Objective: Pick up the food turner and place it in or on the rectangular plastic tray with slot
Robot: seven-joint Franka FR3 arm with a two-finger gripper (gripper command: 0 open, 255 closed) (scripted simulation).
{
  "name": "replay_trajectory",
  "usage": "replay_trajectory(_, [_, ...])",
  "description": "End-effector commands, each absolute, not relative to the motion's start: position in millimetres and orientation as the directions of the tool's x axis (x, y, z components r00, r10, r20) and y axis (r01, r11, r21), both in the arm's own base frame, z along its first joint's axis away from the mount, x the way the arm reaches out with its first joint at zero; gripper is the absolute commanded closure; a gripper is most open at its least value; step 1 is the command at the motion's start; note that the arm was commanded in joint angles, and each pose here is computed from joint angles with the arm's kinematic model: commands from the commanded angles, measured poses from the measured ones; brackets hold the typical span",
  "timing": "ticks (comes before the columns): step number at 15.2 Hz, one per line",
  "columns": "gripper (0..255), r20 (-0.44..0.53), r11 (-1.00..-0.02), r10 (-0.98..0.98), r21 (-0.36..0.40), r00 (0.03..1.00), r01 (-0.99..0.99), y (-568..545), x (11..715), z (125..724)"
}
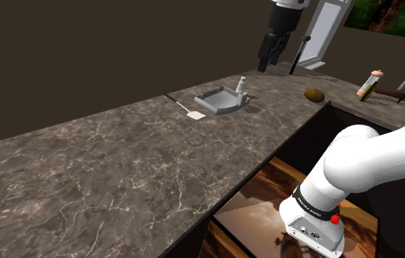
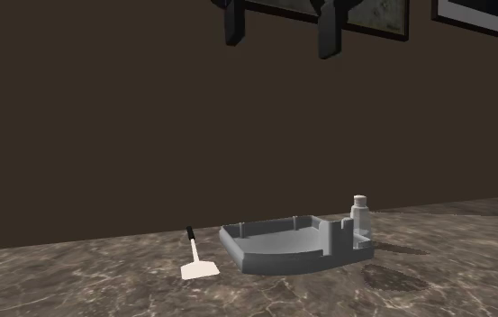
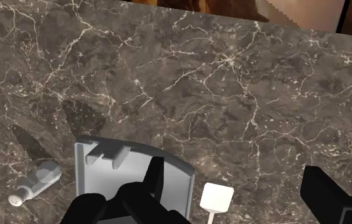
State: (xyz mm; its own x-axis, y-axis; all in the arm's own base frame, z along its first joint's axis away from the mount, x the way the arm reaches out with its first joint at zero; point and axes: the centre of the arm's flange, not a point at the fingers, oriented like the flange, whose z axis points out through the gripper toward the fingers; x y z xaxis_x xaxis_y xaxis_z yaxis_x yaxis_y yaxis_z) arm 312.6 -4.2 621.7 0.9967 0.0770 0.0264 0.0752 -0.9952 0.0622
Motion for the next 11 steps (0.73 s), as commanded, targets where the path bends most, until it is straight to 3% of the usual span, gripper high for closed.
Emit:
replay_trajectory(1, [0,0.026,-0.995,0.077,0.062,0.997,0.075,-4.2,312.6,621.7])
replay_trajectory(11, [0,0.040,-0.999,0.035,0.043,0.999,0.033,5.8,417.1,544.2])
